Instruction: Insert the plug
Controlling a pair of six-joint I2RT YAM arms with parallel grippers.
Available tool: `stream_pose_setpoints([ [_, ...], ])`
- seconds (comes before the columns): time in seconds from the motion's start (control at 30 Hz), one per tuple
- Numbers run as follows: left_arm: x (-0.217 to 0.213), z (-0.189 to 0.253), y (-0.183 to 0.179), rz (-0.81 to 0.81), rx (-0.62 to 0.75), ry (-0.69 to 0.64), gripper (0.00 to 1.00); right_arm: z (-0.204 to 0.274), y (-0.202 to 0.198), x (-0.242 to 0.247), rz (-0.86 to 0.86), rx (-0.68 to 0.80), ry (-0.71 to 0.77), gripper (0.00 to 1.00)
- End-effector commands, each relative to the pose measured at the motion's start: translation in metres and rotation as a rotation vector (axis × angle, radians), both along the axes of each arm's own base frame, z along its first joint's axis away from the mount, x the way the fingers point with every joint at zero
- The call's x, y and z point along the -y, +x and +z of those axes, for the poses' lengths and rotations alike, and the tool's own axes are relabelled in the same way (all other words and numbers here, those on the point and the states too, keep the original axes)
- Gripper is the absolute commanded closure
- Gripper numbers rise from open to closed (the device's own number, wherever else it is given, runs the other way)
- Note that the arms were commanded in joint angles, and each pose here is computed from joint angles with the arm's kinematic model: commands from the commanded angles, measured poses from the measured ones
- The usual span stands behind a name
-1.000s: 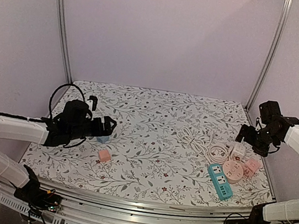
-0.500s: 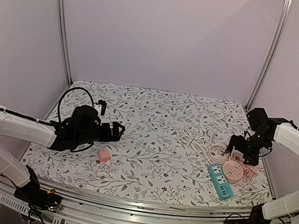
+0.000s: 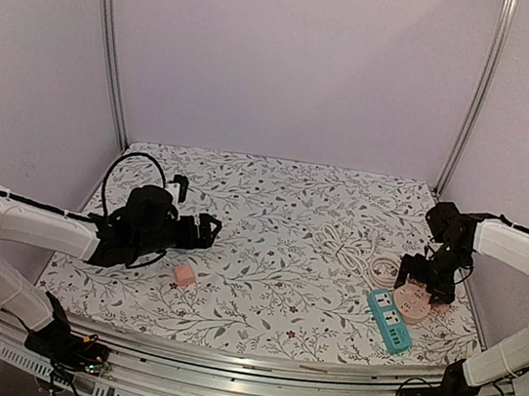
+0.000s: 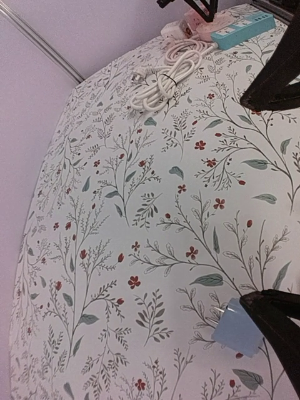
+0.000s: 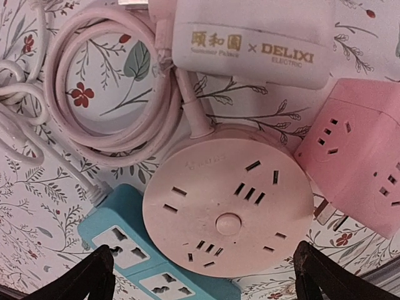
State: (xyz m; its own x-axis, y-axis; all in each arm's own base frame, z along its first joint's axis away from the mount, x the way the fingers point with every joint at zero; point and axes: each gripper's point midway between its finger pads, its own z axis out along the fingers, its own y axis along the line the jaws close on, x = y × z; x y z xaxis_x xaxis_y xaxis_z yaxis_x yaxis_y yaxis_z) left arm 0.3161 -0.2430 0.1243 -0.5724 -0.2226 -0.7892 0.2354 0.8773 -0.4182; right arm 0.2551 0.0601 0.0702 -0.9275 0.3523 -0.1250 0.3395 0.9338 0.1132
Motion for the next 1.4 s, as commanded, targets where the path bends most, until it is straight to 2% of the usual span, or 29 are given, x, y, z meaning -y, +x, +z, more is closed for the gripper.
stream_pose_setpoints([
  [0.0,0.002,0.005,-0.002,-0.011,0.025,0.004,0.01,-0.022,-0.005,-0.003,0.034,-0.050,-0.035,0.01],
  [0.2,0.001,0.005,-0.002,-0.011,0.027,0.007,0.01,-0.030,-0.002,0.012,0.013,-0.052,-0.152,0.01],
  [0.43,0.002,0.005,-0.002,-0.015,0.026,0.005,0.01,-0.034,0.003,0.020,-0.026,-0.042,-0.197,0.01],
  [0.67,0.004,0.004,-0.003,-0.023,0.019,-0.005,0.01,-0.043,0.000,0.019,-0.116,-0.047,-0.179,0.01],
  [0.8,0.004,0.004,-0.004,-0.025,0.017,-0.006,0.01,-0.036,-0.007,0.027,-0.135,-0.066,-0.218,0.01],
  [0.93,0.004,0.004,-0.004,-0.025,0.017,-0.005,0.01,-0.030,-0.010,0.024,-0.151,-0.058,-0.191,0.01],
  [1.1,0.004,0.003,-0.004,-0.026,0.016,-0.006,0.01,-0.016,-0.015,0.028,-0.121,-0.086,-0.223,0.01],
  [1.23,0.004,0.004,-0.004,-0.026,0.017,-0.007,0.01,0.000,-0.016,0.035,-0.111,-0.053,-0.253,0.01],
  [1.37,0.004,0.004,-0.005,-0.025,0.016,-0.006,0.01,-0.012,-0.016,0.028,-0.093,-0.054,-0.213,0.01],
])
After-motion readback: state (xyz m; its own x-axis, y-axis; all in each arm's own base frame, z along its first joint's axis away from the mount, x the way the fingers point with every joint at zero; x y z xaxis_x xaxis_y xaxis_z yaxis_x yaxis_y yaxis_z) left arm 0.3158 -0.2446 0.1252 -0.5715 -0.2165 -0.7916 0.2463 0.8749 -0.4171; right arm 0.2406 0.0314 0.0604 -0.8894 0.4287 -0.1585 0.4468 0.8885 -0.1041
